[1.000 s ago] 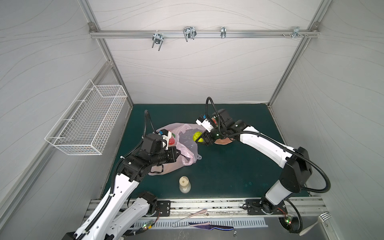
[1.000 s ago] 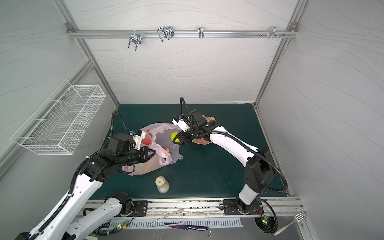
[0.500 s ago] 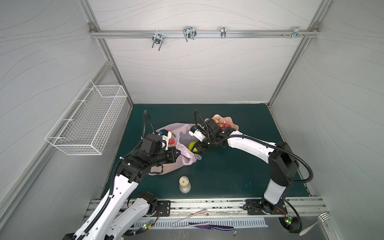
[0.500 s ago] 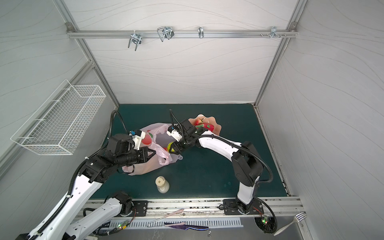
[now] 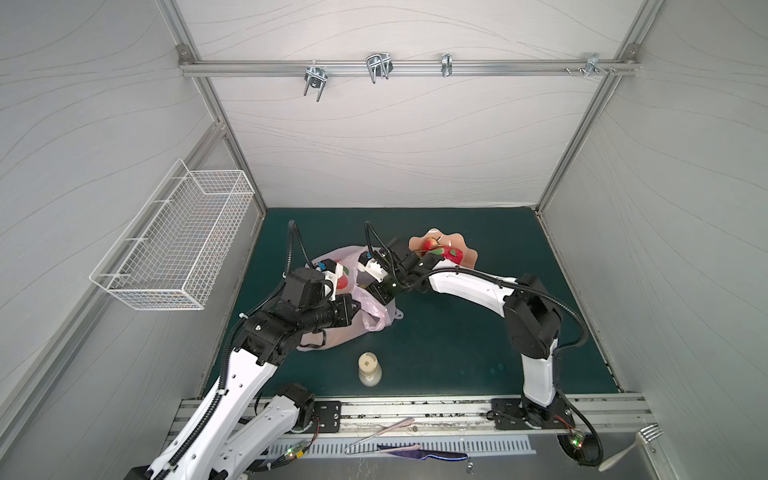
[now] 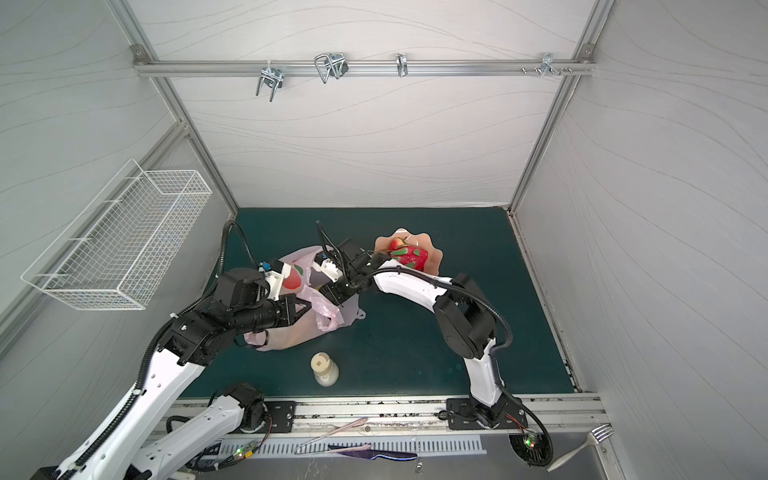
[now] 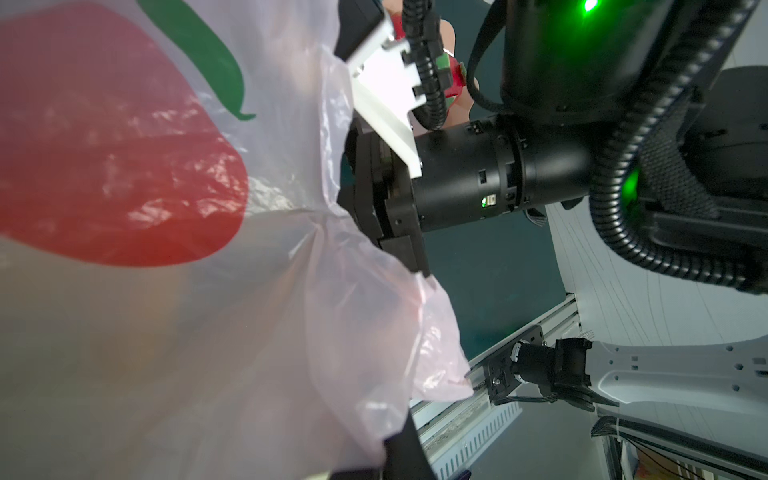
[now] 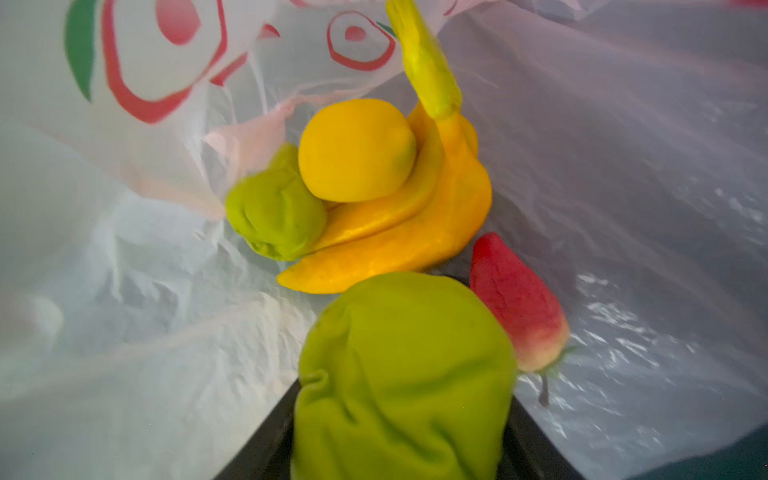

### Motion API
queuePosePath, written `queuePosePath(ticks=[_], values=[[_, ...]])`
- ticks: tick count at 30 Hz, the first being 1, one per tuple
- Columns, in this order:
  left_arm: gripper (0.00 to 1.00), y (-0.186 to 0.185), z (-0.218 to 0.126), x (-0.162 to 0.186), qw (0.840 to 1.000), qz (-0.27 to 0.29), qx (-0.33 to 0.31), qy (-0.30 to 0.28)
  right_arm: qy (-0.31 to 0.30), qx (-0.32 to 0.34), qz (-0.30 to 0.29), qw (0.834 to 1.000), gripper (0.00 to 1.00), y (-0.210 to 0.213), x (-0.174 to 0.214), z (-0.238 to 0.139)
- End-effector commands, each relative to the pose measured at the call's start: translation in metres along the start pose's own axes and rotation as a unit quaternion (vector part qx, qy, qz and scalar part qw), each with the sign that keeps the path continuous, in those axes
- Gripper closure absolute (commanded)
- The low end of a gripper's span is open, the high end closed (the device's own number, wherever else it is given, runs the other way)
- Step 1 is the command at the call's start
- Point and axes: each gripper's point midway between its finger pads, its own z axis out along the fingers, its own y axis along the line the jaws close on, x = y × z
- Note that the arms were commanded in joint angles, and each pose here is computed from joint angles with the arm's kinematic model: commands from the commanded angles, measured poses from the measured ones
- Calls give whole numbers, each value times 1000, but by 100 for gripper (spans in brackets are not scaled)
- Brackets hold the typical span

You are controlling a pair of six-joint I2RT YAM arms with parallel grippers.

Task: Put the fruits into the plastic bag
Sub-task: 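Open the right gripper to drop the pear beside the bananas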

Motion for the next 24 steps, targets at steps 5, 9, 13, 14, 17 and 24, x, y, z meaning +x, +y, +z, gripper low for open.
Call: queuePosePath(ticks=[5, 9, 13, 14, 17, 24], values=[[100, -2, -14, -9, 999, 22, -9, -26, -19, -122, 117, 985, 48, 36, -24, 30], [100, -1, -14, -10, 999, 27, -13, -26, -1, -148, 152, 977, 43, 46, -20, 48], [100, -1, -15, -10, 999, 30, -16, -28, 16, -161, 158, 974, 27, 56, -15, 54], [100, 0, -15, -10, 999, 30, -17, -28, 18, -164, 160, 973, 20, 58, -15, 53], [100, 2, -17, -8, 999, 30, -20, -29, 17, -172, 158, 972, 5, 63, -15, 47], [100, 4, -22, -7, 999, 30, -25, -37, 15, -152, 164, 975, 1, 53, -14, 23]])
